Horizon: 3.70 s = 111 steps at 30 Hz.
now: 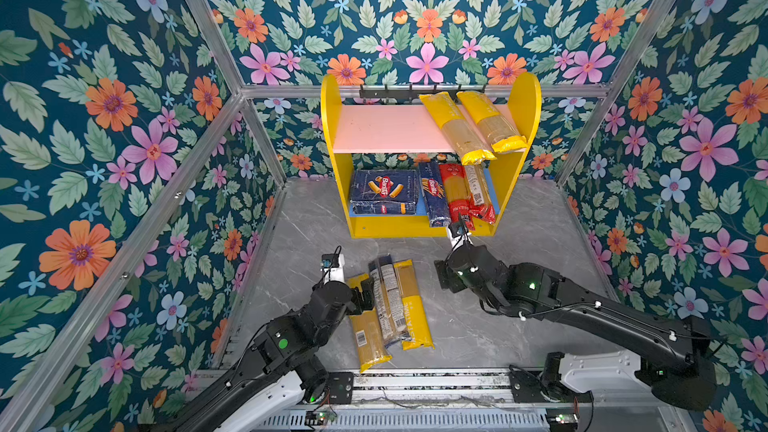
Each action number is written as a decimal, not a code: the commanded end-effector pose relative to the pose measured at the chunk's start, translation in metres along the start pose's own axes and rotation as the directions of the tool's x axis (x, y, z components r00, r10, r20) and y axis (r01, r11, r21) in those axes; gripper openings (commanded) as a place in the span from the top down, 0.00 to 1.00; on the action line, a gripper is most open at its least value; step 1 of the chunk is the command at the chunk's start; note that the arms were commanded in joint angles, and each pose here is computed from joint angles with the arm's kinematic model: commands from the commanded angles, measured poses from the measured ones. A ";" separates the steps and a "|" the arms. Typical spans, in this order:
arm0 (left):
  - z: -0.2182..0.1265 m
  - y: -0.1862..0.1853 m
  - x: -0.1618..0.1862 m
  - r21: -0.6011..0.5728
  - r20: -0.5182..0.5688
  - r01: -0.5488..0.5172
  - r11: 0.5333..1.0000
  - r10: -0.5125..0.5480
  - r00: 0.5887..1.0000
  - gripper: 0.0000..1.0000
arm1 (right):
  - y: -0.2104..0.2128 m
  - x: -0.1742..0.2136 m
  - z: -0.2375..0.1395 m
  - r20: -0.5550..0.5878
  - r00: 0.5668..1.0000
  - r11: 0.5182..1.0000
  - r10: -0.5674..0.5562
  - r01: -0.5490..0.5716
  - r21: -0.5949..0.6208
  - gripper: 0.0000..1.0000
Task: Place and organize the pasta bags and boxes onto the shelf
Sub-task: 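Withdraw the right gripper down to the remaining packs on the table, then lower the right gripper onto the last yellow PASTATIME pack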
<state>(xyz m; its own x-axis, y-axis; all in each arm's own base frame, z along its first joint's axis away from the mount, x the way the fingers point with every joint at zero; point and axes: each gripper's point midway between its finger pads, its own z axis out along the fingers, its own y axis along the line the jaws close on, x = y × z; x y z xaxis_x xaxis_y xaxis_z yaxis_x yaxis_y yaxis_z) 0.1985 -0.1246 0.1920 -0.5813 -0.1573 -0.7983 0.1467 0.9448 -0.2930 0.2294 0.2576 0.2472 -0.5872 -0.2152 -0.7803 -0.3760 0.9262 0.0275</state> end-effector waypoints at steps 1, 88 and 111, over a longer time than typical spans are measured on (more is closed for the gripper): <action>0.004 0.001 0.007 -0.007 -0.020 0.038 0.999 -0.038 0.999 0.01 | 0.012 0.018 0.007 -0.019 0.993 0.991 0.115 -0.116 -0.063 0.15; 0.038 0.030 0.048 -0.155 -0.051 0.071 0.985 -0.080 0.995 0.01 | 0.110 0.200 0.110 -0.481 0.876 0.992 0.031 -0.084 -0.090 0.10; 0.038 0.032 0.048 -0.157 -0.042 0.079 0.984 -0.087 0.995 0.01 | 0.061 0.221 0.121 -0.555 0.828 0.990 0.081 -0.005 0.138 0.10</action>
<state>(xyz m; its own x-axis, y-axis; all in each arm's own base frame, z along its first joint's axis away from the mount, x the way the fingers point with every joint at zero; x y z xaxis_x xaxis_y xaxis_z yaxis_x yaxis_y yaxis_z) 0.2042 -0.1149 0.1233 -0.6313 -0.2186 -0.7441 -0.0154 0.9628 -0.2698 0.1724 0.3426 0.0144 -0.8741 -0.2828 -0.3949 -0.3251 0.9447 0.0432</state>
